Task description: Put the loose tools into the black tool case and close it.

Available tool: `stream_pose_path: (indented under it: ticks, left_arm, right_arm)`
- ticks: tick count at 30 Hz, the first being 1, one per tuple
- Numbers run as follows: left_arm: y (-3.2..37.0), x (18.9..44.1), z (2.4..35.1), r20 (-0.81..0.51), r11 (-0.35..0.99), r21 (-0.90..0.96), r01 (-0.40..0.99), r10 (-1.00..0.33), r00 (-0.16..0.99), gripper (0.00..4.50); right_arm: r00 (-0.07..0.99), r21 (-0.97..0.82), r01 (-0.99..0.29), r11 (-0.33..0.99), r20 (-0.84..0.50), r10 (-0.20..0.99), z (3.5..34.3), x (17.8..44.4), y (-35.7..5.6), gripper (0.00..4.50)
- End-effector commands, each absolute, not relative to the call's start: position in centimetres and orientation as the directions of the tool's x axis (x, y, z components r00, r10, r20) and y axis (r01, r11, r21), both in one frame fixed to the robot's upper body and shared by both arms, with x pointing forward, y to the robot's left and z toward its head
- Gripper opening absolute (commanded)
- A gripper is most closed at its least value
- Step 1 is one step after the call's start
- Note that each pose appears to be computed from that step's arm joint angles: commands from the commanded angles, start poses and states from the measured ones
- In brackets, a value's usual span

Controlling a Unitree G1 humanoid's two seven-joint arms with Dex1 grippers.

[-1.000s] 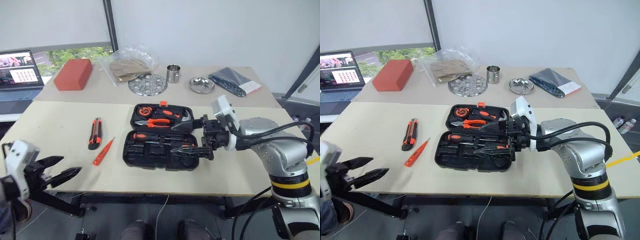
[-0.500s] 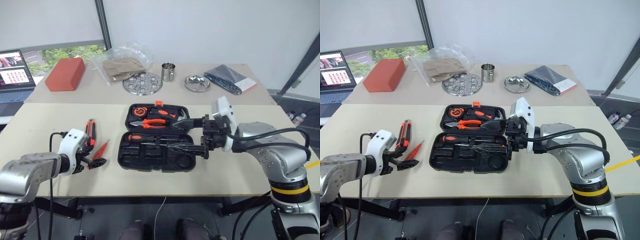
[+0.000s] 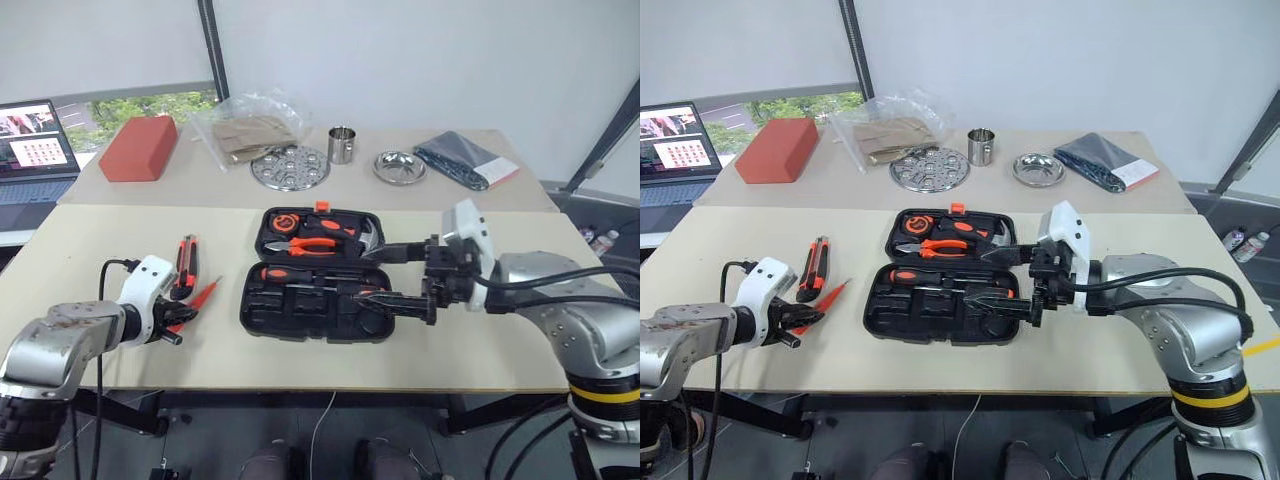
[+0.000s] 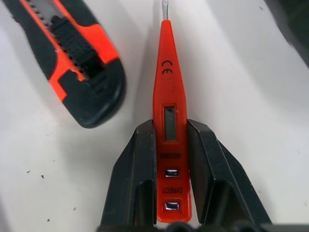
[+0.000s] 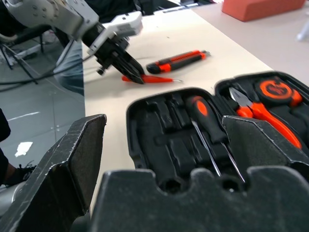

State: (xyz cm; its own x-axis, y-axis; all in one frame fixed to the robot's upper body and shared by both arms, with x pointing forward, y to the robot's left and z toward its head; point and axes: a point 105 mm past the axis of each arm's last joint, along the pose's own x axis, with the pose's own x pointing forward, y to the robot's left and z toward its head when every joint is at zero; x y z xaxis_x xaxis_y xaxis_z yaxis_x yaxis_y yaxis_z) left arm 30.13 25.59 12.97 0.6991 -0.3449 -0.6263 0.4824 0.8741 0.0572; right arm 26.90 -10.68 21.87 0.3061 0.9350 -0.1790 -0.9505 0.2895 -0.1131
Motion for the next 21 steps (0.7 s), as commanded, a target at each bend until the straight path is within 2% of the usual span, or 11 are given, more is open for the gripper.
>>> stream_pose_path:
  ticks: [1, 3, 5, 11, 16, 21]
  left_arm:
    - [24.3, 31.2, 19.2, -0.477, 0.803, 0.123, 0.583, -0.467, 0.744, 0.44]
    - [22.4, 31.3, 20.9, -0.441, 0.670, 0.196, 0.716, -0.592, 0.674, 0.44]
    - [20.7, 31.0, 21.2, -0.470, 0.498, 0.266, 0.825, -0.680, 0.562, 0.44]
    - [16.7, 32.4, 19.5, -0.613, 0.105, 0.276, 0.955, -0.746, 0.259, 0.44]
    - [14.6, 34.8, 17.6, -0.697, -0.046, 0.259, 0.965, -0.700, 0.154, 0.44]
    - [13.3, 35.9, 16.2, -0.730, -0.104, 0.224, 0.969, -0.676, 0.096, 0.44]
  right_arm:
    - [0.329, -0.159, -0.939, 0.304, -0.161, 0.930, 22.7, 25.9, -11.2, 4.50]
    - [0.341, -0.159, -0.935, 0.316, -0.168, 0.925, 22.4, 25.5, -11.4, 4.50]
    - [0.352, -0.156, -0.932, 0.328, -0.170, 0.920, 22.1, 25.2, -11.6, 4.50]
    - [0.405, -0.150, -0.911, 0.383, -0.152, 0.902, 22.0, 25.2, -11.9, 4.50]
    - [0.440, -0.147, -0.895, 0.421, -0.135, 0.888, 22.0, 24.9, -12.0, 4.50]
    - [0.473, -0.145, -0.878, 0.455, -0.129, 0.872, 21.8, 24.5, -12.1, 4.50]
